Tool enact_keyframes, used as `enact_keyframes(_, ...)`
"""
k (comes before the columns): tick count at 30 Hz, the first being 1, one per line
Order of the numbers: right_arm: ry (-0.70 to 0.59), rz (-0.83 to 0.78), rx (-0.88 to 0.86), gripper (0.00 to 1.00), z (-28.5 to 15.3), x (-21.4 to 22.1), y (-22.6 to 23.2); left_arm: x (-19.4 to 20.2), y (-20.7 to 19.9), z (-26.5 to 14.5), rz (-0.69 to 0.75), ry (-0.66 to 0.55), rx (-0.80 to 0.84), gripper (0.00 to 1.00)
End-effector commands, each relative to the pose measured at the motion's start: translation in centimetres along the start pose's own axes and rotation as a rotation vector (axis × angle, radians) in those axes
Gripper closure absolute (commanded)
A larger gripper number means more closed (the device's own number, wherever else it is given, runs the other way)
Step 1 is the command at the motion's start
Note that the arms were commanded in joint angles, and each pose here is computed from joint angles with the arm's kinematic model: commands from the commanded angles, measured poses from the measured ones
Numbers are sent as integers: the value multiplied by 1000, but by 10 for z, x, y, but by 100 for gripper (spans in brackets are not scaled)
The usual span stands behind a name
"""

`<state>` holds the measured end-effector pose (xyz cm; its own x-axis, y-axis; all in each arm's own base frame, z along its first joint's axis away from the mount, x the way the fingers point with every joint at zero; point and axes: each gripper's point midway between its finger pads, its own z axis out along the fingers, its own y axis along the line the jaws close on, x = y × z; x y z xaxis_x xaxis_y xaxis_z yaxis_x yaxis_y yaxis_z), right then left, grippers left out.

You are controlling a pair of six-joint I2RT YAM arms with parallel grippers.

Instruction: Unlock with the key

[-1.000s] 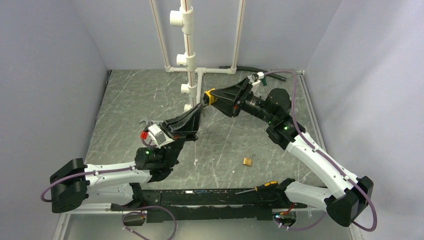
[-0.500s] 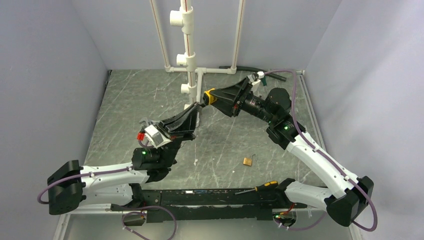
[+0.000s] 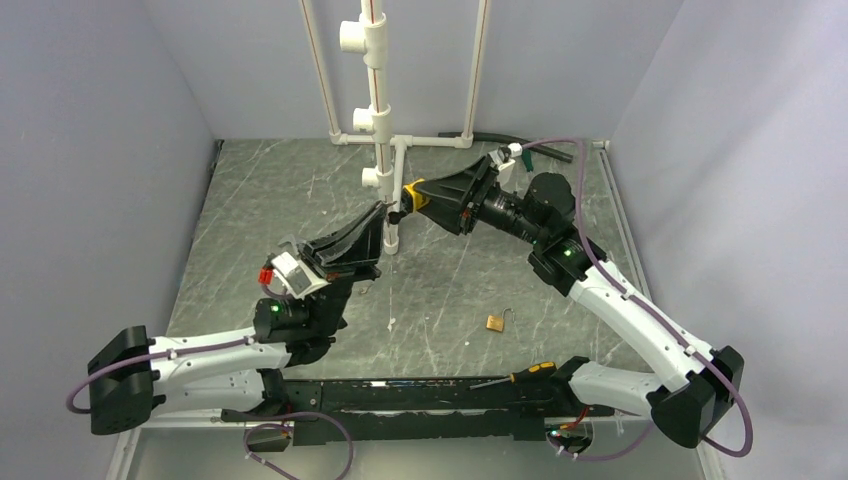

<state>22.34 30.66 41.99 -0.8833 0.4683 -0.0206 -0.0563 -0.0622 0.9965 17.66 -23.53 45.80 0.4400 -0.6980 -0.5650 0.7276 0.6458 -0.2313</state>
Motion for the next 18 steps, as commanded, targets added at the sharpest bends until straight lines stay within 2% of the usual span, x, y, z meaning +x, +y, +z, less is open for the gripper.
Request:
enact_keyframes(1,0,-64,-141,100,-6,7,52,-3,0,5,-7,-30,-10,100)
enact_keyframes(18,-14,-78,-161,100,-9,8,62,-4,6,-1,-21,-31,-30,100)
